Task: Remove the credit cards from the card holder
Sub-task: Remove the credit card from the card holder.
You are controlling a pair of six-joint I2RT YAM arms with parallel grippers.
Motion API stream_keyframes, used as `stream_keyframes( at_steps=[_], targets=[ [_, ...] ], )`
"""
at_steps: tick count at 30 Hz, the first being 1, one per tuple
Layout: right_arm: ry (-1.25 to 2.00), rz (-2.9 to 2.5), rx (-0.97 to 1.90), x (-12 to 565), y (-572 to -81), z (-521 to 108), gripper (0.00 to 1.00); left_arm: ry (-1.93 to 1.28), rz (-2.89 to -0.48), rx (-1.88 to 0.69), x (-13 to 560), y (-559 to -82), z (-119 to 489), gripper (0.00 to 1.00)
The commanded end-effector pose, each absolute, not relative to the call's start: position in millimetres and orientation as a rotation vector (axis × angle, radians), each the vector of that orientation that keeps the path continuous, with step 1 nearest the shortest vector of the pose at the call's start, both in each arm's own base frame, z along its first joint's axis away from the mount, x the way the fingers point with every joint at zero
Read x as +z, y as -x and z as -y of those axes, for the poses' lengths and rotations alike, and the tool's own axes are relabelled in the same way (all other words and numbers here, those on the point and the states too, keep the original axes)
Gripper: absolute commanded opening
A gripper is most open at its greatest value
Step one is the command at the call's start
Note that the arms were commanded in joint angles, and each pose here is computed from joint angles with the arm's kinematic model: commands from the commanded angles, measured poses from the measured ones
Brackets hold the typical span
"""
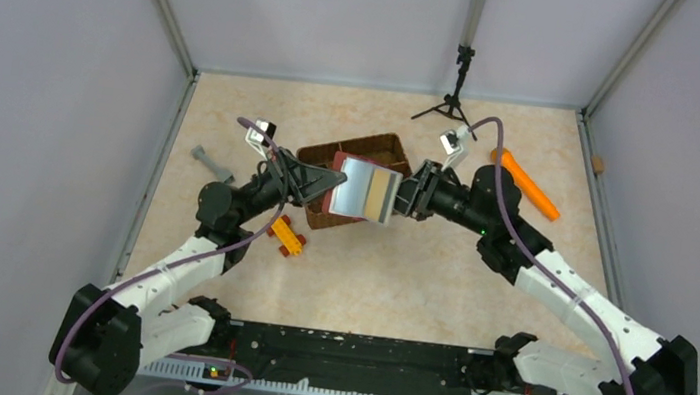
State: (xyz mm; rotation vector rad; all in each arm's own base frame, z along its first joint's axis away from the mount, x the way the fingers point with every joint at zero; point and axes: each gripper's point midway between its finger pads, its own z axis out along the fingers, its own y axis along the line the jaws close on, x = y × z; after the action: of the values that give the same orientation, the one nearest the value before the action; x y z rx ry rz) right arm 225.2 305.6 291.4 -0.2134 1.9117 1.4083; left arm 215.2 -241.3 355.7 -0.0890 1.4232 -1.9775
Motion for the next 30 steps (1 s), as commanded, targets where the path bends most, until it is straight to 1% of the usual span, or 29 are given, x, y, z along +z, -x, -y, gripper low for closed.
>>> stream_keyframes(
  at_steps=[1, 6, 9, 10, 11, 12, 13, 14, 15, 18, 22, 27, 30],
  targets=[
    [0.189, -1.805, 1.366, 317, -227, -288, 0.29, 0.001, -1.32, -1.975, 382, -204, 238, 0.0],
    [0.103, -1.792, 1.264, 315, -231, -259, 0.29, 0.007, -1.308, -1.974, 383, -203, 236, 0.0],
    [0.072, -1.827, 1.196, 305, -231, -246, 0.32, 0.013, -1.302, -1.975, 384, -204, 236, 0.0],
    [0.062, -1.835, 1.183, 302, -231, -243, 0.37, 0.015, -1.298, -1.976, 385, -204, 235, 0.0],
    [0.051, -1.84, 1.174, 299, -231, -241, 0.47, 0.016, -1.291, -1.98, 386, -204, 235, 0.0],
    [0.037, -1.842, 1.176, 297, -230, -240, 0.6, 0.021, -1.287, -1.985, 387, -204, 235, 0.0],
    [0.025, -1.839, 1.194, 296, -229, -240, 0.76, 0.028, -1.283, -1.99, 388, -205, 234, 0.0],
    [0.036, -1.793, 1.26, 305, -224, -245, 0.87, 0.032, -1.271, -1.998, 390, -205, 234, 0.0],
    [0.035, -1.766, 1.314, 308, -221, -248, 0.92, 0.036, -1.264, -2.007, 391, -205, 233, 0.0],
    [-0.008, -1.693, 1.477, 317, -213, -253, 0.94, 0.042, -1.222, -2.034, 399, -205, 231, 0.0],
    [-0.109, -1.632, 1.566, 322, -211, -249, 0.94, 0.06, -1.192, -2.046, 406, -207, 229, 0.0],
    [-0.177, -1.527, 1.564, 334, -210, -234, 0.95, 0.042, -1.168, -2.04, 416, -207, 229, 0.0],
    [-0.29, -1.527, 1.458, 330, -220, -215, 0.95, 0.052, -1.155, -2.032, 419, -209, 228, 0.0]
  ],
)
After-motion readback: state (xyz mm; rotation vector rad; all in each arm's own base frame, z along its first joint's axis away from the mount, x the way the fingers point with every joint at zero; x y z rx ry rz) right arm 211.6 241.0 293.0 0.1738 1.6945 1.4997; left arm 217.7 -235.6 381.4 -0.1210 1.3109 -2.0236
